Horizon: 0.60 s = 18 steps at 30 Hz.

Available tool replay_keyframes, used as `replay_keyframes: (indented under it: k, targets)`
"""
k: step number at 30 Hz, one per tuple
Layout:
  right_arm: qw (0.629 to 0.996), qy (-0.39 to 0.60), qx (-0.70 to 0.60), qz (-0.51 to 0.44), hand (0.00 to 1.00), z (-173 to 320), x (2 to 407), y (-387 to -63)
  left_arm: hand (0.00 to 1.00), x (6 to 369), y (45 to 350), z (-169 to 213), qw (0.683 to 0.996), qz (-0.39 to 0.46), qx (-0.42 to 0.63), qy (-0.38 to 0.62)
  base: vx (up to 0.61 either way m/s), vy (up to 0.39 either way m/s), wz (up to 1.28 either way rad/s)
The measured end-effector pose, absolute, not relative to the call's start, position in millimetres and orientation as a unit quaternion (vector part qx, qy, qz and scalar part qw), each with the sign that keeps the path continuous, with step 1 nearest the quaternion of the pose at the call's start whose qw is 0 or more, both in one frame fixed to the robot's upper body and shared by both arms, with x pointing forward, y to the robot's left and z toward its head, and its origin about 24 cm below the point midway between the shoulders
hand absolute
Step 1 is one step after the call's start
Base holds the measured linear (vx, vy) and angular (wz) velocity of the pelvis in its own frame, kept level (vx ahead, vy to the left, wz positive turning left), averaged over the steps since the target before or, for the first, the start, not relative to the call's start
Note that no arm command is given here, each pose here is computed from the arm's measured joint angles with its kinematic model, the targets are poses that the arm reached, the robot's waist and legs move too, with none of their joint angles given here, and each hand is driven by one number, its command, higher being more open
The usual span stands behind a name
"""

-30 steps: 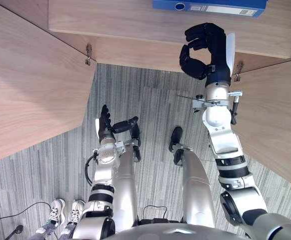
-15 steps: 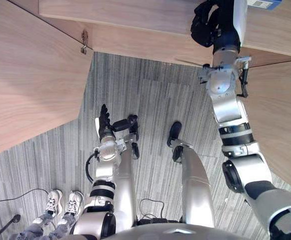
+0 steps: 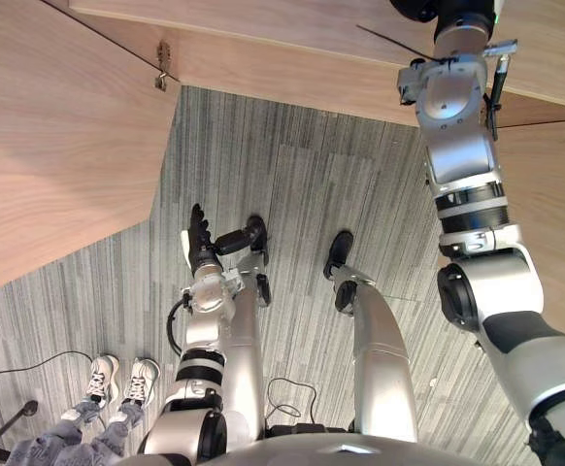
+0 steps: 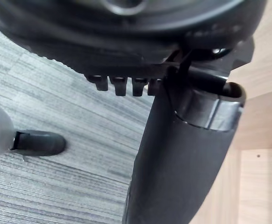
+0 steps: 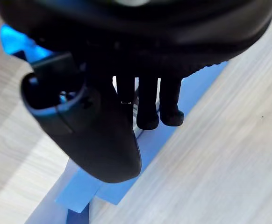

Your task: Walk over to the cabinet, pick up the folder, carry it to the office cabinet, place the folder inside the office cabinet, then close the office cabinet door

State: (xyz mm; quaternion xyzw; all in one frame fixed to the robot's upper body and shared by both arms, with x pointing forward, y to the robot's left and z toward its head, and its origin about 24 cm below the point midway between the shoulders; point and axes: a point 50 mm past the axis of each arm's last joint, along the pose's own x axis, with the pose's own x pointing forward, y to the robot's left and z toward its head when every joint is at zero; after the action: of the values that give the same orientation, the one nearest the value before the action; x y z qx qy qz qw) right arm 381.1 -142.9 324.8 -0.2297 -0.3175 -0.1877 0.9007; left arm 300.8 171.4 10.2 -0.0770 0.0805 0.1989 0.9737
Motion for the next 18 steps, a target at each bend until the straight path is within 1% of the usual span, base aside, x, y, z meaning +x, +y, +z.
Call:
replay_keyframes:
  k: [7,13,15,18]
  targets:
    - [0.908,-0.304,-0.217,-0.19,0.0,336.1,387.7,-147.3,1.0,300.6,172.4,12.2,0.974,0.201,-0.082,0.07,-0.03,-0.013,0.08]
    - [0.907,-0.317,-0.203,-0.19,0.0,347.4,384.6,-148.4,1.0,294.3,174.5,5.4,0.972,0.205,-0.082,0.081,-0.01,-0.006,0.02]
    - [0.901,-0.337,-0.194,-0.191,0.0,345.3,376.0,-150.6,1.0,295.8,174.3,11.3,0.973,0.204,-0.084,0.069,0.0,0.0,0.0]
    - [0.893,-0.368,-0.185,-0.181,0.0,327.4,357.6,-151.9,1.0,297.2,175.9,15.7,0.974,0.202,-0.083,0.059,0.0,0.013,-0.05]
